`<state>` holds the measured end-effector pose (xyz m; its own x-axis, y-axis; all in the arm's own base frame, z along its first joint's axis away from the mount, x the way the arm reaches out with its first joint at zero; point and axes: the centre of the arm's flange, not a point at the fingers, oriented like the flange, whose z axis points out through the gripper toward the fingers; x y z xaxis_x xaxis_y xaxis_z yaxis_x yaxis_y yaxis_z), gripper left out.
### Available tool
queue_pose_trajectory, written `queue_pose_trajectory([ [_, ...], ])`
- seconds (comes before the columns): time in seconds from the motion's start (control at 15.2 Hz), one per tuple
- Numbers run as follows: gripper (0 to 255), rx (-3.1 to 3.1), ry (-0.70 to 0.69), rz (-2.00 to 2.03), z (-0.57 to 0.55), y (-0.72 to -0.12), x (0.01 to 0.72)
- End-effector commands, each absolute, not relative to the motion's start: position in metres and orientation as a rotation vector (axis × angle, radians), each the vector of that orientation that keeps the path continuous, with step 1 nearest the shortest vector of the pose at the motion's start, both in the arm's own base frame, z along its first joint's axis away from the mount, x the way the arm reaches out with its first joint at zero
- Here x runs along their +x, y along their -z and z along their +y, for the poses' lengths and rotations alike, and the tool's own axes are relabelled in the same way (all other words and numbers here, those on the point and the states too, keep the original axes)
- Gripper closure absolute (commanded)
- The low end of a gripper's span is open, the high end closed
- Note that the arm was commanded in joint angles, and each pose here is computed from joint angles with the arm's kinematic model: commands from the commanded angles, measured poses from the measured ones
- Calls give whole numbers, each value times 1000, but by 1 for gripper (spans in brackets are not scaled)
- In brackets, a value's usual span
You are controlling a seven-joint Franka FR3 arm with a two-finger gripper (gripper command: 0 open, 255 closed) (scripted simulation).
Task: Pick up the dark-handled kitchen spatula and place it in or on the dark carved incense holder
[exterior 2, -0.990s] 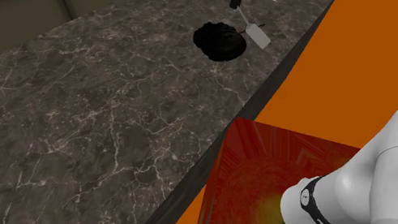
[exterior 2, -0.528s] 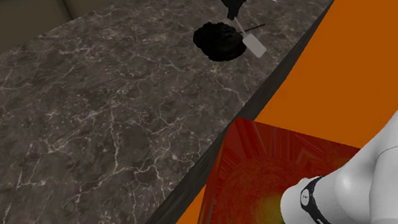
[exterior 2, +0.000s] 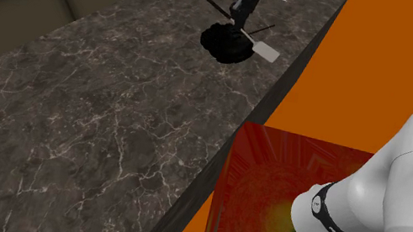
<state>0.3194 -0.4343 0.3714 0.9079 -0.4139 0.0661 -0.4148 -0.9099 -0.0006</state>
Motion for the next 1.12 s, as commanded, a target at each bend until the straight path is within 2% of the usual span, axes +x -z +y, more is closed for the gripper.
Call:
queue_pose_trajectory([
  [0.0, 255, 3055, -102, -664, -434, -370, 320],
  [0.33, 255, 3055, -102, -664, -434, -370, 320],
  [0.4, 0, 3055, -102, -664, -434, -370, 320],
  [0.73, 0, 3055, -102, -664, -434, -370, 320],
  [1.06, 0, 3055, -102, -664, -433, -420, 316],
])
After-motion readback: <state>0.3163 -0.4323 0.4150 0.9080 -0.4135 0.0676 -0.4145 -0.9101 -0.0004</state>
